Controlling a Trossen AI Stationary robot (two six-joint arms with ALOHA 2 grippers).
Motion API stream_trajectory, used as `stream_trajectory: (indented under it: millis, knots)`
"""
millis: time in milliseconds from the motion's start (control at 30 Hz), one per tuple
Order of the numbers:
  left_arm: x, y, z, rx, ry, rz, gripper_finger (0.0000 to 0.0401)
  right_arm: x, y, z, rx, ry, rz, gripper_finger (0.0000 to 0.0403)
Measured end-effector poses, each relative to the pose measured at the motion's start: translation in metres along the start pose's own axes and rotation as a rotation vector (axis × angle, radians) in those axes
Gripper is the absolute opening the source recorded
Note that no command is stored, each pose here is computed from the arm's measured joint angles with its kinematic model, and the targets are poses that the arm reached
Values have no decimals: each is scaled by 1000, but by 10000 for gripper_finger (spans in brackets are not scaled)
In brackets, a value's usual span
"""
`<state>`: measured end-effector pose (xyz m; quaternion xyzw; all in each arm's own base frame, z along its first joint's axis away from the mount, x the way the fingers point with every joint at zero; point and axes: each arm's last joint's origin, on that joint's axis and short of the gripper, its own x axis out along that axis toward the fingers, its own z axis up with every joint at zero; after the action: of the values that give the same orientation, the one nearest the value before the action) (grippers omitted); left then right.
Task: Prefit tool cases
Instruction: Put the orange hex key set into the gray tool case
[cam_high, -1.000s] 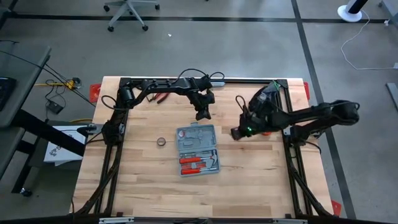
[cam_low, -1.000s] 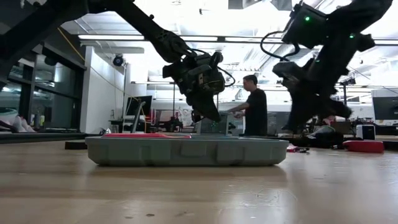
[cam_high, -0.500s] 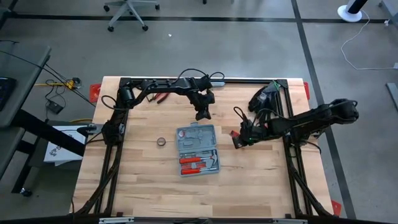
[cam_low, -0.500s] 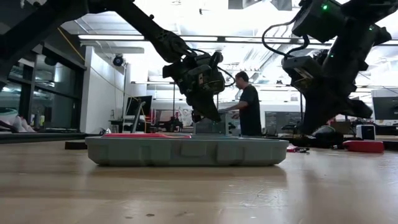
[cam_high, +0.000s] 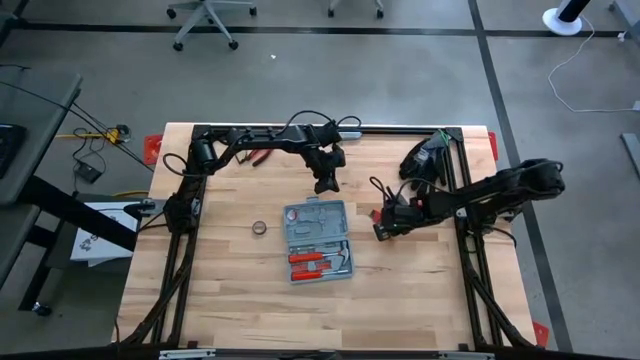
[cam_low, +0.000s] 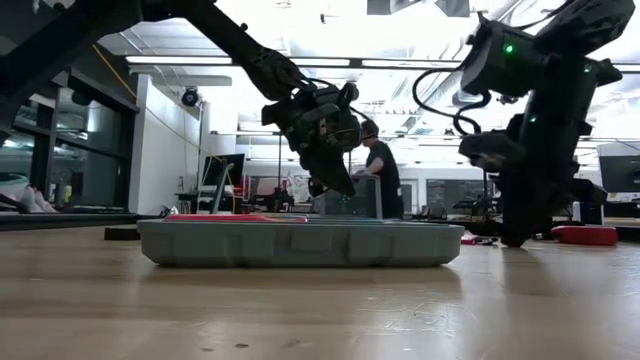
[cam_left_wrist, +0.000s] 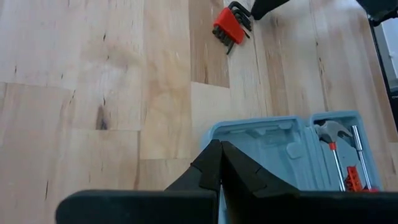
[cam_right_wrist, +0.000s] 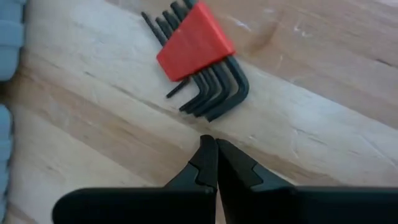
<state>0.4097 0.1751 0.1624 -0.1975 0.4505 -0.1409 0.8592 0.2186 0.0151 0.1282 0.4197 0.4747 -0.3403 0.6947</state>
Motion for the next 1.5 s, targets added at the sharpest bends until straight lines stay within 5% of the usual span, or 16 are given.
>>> stream_trajectory:
  millis: [767, 1067, 1500]
  knots:
    - [20, -17, 14, 63, -74, -11, 0, 5, -25, 66, 16, -145, 7, 0]
    - [43, -4, 3, -63, -36, -28, 0, 3, -15, 54, 37, -124, 50, 0]
    - [43, -11, 26, -185, -201, -164, 0, -6, -3, 35, 102, -131, 95, 0]
